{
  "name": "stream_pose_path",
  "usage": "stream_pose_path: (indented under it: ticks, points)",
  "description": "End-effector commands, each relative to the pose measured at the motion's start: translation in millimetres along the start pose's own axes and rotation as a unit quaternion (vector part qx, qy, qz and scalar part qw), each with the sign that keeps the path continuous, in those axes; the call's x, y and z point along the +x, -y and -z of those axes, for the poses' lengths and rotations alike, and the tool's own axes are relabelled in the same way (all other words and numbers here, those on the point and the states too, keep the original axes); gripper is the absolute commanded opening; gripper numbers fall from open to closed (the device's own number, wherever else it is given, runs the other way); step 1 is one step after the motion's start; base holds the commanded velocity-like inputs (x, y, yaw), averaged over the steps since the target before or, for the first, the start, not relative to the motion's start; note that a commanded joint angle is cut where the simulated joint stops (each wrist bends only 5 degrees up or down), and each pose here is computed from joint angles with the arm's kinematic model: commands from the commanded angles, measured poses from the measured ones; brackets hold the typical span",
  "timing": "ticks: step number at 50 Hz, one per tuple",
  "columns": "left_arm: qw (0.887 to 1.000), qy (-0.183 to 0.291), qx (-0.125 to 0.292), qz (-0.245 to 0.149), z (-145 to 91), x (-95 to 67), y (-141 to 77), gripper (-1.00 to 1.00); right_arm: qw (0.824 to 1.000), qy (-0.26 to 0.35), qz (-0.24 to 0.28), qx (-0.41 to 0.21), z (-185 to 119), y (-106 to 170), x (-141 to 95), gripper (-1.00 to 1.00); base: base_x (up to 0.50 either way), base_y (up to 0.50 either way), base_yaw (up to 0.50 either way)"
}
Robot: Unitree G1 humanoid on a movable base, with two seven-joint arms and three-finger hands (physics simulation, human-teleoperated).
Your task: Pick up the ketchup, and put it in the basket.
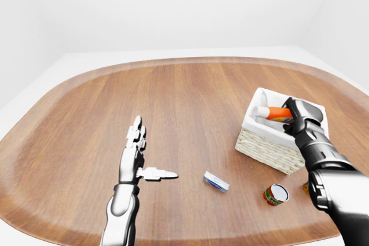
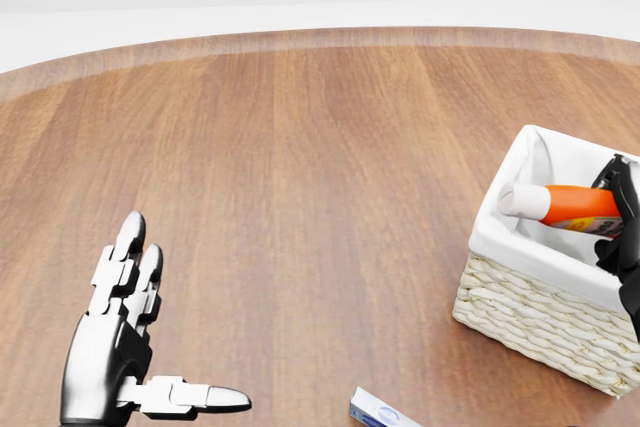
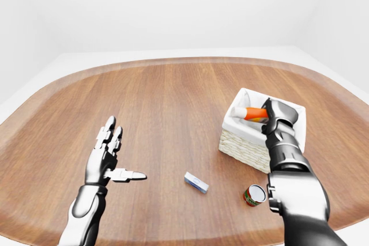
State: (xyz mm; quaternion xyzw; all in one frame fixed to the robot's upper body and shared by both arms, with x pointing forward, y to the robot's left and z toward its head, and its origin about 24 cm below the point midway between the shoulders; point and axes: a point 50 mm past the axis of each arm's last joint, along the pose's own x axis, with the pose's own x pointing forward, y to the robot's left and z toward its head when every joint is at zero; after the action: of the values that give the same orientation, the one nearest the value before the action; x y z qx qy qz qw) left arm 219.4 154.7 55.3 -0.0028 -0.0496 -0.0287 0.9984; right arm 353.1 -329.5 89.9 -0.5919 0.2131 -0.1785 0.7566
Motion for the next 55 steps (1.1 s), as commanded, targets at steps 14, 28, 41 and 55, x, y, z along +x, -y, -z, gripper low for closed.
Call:
stream_pose_path:
  ticks: [14,28,41,55]
  points:
    - [1.0,-0.002,0.002,0.001,4,0.7,1,1.0,0.999,-0.005,0.041,-0.002,3,20,4,-1.0,0.0,0.0,0.0]
    - [1.0,-0.007,0.001,0.001,6,1.3,0,1.0,0.998,-0.008,0.054,0.002,2,25,5,-1.0,0.0,0.0,0.0]
    - [1.0,0.002,0.002,0.005,1,-2.8,2,1.0,0.996,-0.008,0.085,0.017,1,35,6,1.0,0.0,0.0,0.0]
    - [1.0,0.003,0.003,0.007,0,-4.3,3,1.0,0.982,-0.01,0.18,0.047,0,73,9,1.0,0.0,0.0,0.0]
